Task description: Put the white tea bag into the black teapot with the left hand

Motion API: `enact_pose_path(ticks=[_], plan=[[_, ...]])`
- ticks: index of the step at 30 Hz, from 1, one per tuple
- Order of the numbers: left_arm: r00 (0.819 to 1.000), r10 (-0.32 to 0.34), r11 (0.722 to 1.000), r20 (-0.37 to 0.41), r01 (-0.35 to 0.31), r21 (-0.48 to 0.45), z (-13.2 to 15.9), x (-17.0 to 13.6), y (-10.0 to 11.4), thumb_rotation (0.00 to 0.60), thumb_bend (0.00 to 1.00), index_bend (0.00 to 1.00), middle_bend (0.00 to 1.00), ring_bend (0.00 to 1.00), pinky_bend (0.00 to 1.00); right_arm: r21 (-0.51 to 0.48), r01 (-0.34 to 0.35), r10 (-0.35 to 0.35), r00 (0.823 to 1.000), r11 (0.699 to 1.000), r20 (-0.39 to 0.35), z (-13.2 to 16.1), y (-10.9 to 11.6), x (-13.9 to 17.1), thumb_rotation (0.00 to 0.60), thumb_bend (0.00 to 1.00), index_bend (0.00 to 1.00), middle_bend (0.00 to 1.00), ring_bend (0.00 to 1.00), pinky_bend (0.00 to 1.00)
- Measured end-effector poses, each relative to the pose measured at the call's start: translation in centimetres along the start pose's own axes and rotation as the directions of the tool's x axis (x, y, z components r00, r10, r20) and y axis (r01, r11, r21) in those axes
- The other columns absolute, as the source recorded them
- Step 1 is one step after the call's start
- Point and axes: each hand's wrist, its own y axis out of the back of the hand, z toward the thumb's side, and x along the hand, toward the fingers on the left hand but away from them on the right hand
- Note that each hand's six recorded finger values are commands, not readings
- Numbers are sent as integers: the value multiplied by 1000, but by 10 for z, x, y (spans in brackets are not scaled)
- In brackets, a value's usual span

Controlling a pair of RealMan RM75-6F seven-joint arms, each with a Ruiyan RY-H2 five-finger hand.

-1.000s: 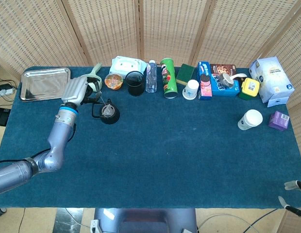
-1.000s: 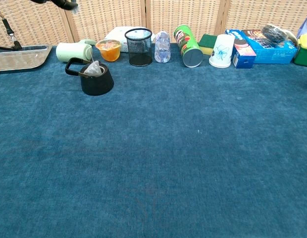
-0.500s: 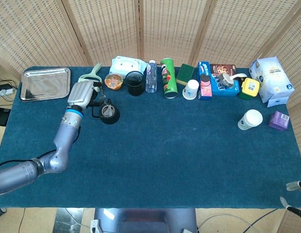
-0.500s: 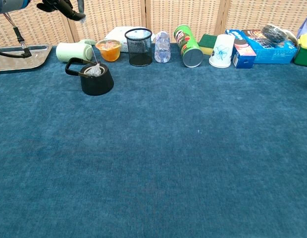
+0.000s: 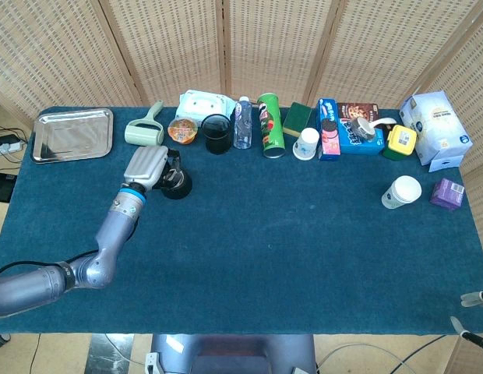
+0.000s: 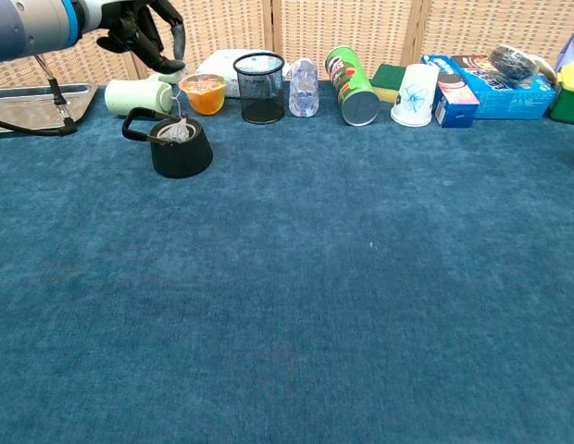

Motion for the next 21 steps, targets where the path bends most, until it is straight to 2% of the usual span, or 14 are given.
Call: enact_pose_path(ticks=[8, 13, 16, 18, 21], plan=[[999, -40, 997, 31, 38, 62, 16, 0, -20, 600, 449, 643, 1000, 1000, 945, -4, 9, -9, 1000, 1000, 4, -3, 3, 3, 600, 275, 404, 445, 380, 328], [996, -75, 992, 41, 70, 101, 22, -1, -29, 600, 412, 642, 1000, 1000, 945, -5, 9, -9, 1000, 1000, 7, -5, 3, 4, 600, 276, 404, 445, 380, 329], [995, -91, 988, 44, 85, 128, 24, -2, -33, 600, 310, 624, 1000, 1000, 945, -5, 8, -8, 1000, 1000, 9, -6, 3, 5, 600, 275, 403, 444, 380, 329], [994, -98, 985, 42, 91, 144, 23, -3, -34, 600, 188, 586, 1000, 1000, 945, -4, 10, -10, 1000, 1000, 8, -6, 4, 5, 600, 274, 403, 444, 380, 330], [994, -107, 982, 34, 100, 159, 23, -4, -35, 600, 128, 568, 1000, 1000, 945, -3, 8, -8, 1000, 1000, 9, -6, 4, 5, 600, 274, 403, 444, 380, 330]])
